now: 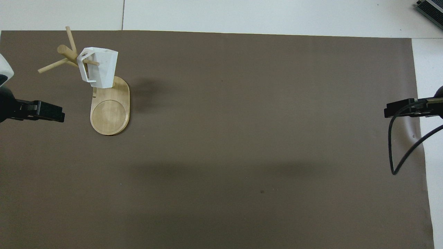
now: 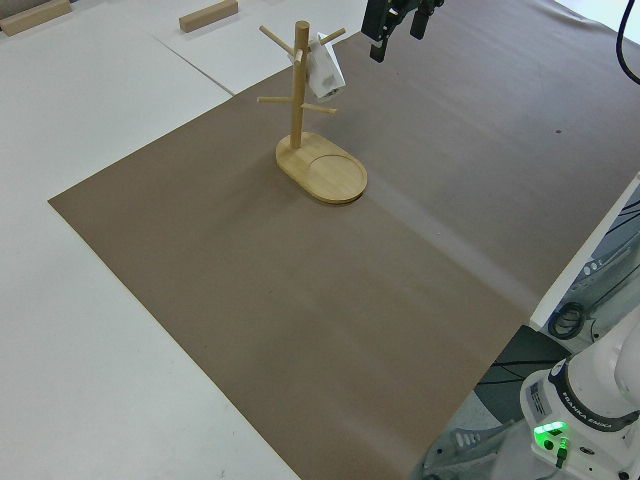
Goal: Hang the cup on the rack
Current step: 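Open the left gripper and draw it back from the rack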
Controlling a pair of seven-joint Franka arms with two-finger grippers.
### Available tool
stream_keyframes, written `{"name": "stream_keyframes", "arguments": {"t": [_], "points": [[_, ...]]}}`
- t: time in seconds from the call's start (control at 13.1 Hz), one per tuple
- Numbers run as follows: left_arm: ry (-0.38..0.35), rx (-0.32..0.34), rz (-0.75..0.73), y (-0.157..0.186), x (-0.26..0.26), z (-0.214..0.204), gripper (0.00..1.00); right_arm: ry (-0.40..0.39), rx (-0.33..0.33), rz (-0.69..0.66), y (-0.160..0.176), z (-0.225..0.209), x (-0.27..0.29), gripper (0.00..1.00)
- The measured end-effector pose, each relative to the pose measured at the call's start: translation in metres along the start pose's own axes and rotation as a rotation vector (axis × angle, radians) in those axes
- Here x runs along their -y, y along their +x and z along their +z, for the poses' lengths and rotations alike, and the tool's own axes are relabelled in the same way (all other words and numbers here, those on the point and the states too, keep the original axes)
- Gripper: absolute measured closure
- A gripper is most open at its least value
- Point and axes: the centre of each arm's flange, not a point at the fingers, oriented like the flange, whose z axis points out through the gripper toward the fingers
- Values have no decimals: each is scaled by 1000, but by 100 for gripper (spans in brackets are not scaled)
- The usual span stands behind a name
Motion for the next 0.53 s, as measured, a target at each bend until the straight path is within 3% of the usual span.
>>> {"name": "stream_keyframes", "arguments": {"t": [0.53], "points": [[1, 3, -2, 1, 1, 2, 0, 0, 0, 0, 0, 0, 0, 0]]}}
